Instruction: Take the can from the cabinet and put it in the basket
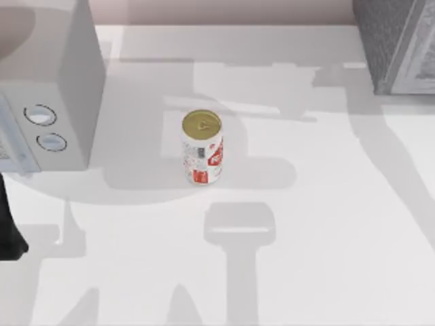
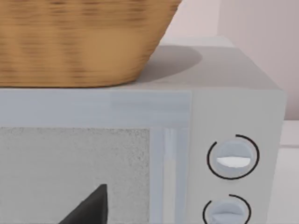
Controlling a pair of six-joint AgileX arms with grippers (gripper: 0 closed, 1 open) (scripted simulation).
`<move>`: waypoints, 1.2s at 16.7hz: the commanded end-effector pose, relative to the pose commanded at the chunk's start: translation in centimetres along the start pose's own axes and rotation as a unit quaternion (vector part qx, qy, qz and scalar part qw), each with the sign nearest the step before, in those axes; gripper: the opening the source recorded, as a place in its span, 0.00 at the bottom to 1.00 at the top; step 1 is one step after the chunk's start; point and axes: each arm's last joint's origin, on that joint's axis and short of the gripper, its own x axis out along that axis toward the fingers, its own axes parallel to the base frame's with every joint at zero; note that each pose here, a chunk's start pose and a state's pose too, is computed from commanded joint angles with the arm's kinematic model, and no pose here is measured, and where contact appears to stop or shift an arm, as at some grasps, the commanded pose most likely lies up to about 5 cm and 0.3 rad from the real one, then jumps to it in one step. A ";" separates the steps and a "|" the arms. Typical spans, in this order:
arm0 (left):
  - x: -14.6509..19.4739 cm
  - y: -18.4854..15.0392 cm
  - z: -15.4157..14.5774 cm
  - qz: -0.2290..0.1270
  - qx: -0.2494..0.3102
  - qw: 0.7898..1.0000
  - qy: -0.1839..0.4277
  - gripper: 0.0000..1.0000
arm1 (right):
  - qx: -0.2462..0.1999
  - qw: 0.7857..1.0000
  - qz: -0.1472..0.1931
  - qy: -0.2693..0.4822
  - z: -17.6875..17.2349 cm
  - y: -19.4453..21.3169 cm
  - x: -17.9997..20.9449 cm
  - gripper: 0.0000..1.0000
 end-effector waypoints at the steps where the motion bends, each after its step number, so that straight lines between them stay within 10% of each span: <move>1: 0.0 0.0 0.0 0.000 0.000 1.000 0.000 1.00 | 0.001 1.000 -0.001 -0.002 -0.2 -0.4 -0.5 1.00; 8: 0.0 0.0 0.0 0.000 0.000 1.000 0.000 1.00 | -0.003 1.000 0.001 0.008 -6.3 -4.4 -6.5 1.00; 20: 0.0 0.0 0.0 0.000 0.000 1.000 0.000 1.00 | -0.003 0.999 0.021 0.033 -30.4 -8.8 -15.6 1.00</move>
